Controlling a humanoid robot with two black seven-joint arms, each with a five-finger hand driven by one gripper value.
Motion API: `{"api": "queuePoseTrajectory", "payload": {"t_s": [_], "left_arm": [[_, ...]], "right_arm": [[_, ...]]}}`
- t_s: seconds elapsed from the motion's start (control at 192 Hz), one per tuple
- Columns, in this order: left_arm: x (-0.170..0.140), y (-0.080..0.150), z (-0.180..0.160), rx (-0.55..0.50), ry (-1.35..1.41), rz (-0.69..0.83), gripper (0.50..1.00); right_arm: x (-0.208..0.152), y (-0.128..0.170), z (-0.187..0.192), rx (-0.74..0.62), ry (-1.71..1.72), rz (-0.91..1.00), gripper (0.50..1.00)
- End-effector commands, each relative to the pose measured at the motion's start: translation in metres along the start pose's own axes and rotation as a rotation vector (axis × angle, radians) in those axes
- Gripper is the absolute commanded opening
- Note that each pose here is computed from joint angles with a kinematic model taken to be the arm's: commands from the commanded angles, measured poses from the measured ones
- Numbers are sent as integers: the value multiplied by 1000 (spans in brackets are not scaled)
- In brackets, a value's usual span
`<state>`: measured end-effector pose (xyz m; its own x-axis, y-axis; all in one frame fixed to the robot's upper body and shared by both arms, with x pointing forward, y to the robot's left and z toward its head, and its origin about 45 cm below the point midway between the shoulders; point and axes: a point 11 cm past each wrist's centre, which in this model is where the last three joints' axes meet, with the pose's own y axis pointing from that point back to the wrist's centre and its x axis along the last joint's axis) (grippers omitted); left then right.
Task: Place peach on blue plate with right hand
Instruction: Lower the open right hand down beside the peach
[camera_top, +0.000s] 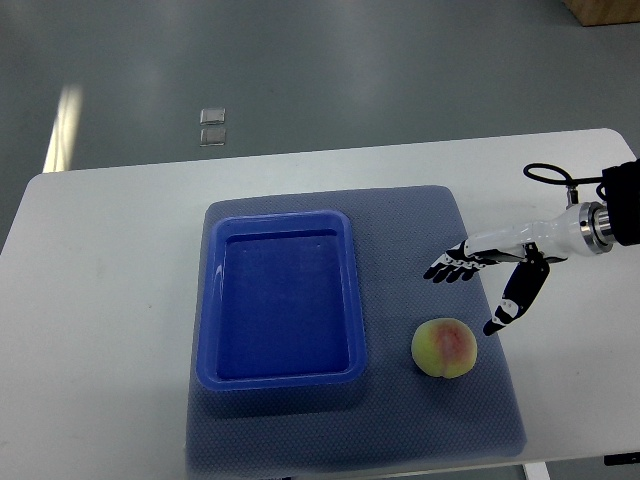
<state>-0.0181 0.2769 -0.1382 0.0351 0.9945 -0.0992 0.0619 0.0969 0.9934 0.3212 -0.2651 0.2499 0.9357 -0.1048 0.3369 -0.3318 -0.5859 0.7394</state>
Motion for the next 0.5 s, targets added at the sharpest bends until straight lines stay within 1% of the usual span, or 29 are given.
{"api": "queuePoseTrajectory", "payload": {"t_s": [0.0, 0.188, 0.198, 0.496], "left_arm": [[0, 0, 0, 0, 0, 1, 1000], [1, 0, 0, 0, 0, 2, 1000], [1, 0, 0, 1, 0, 2, 1000], [1, 0, 0, 0, 0, 2, 1000]], "right_arm": [[-7, -6, 6, 1, -19, 1, 928], [-19, -13, 13, 8, -46, -13, 928], [-24, -15, 17, 9, -53, -18, 928], [-42, -24, 29, 36, -91, 2, 926]]}}
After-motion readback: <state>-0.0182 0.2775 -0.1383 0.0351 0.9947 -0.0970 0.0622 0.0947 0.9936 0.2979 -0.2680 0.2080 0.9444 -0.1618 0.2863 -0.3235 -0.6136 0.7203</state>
